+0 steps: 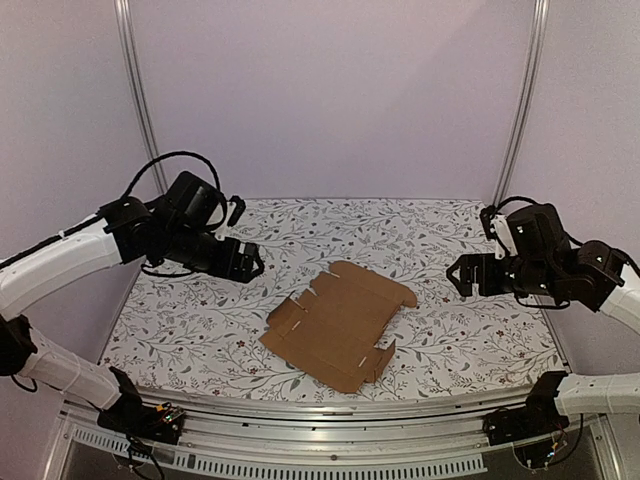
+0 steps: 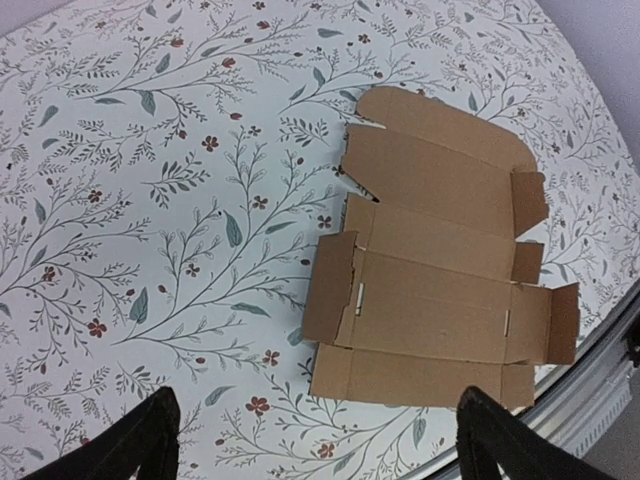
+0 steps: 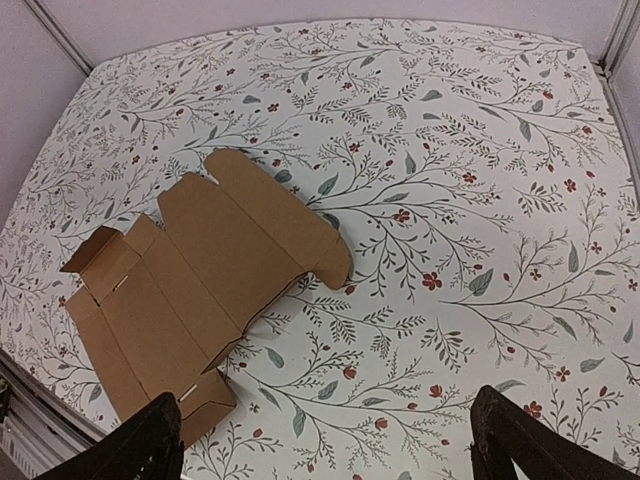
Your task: Fold the paper box
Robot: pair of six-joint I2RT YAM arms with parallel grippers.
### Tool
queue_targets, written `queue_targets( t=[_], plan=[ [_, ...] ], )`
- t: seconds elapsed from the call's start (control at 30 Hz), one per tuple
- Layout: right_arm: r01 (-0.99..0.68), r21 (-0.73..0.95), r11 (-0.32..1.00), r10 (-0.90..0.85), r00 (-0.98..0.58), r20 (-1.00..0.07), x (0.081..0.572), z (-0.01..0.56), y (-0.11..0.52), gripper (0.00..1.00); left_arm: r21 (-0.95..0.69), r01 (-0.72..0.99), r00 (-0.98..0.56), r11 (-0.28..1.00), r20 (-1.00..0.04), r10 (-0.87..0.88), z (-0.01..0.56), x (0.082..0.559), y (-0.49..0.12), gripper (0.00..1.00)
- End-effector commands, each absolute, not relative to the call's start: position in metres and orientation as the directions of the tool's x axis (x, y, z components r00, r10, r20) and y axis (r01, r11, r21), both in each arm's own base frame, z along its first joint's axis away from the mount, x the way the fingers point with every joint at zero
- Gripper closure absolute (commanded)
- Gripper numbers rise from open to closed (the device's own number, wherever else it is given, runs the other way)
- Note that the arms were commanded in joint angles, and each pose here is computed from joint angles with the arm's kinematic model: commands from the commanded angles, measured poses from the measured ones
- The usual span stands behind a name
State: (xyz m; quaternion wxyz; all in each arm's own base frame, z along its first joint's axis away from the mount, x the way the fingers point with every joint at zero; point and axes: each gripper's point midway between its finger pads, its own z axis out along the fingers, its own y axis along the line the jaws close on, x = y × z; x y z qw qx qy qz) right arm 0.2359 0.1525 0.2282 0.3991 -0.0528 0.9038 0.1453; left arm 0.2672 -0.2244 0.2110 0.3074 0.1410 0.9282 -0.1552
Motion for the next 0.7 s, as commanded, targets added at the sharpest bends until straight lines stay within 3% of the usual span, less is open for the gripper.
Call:
queue_targets(
  t=[0.0, 0.67],
  plan=[
    [-0.159, 0.188, 0.969, 0.02, -0.71, -0.703, 0.23, 0.213, 0.145, 0.01, -0.081, 0.341, -0.795, 0.937, -0.557, 0.242, 0.2, 0.26, -0.229, 0.07],
    [-0.177, 0.21, 0.961, -0.012, -0.791, -0.612, 0.218, 0.168, 0.162, 0.01, 0.013, 0.43, -0.844, 0.903, -0.351, 0.406, 0.103, 0.281, -0.304, 0.36]
  ],
)
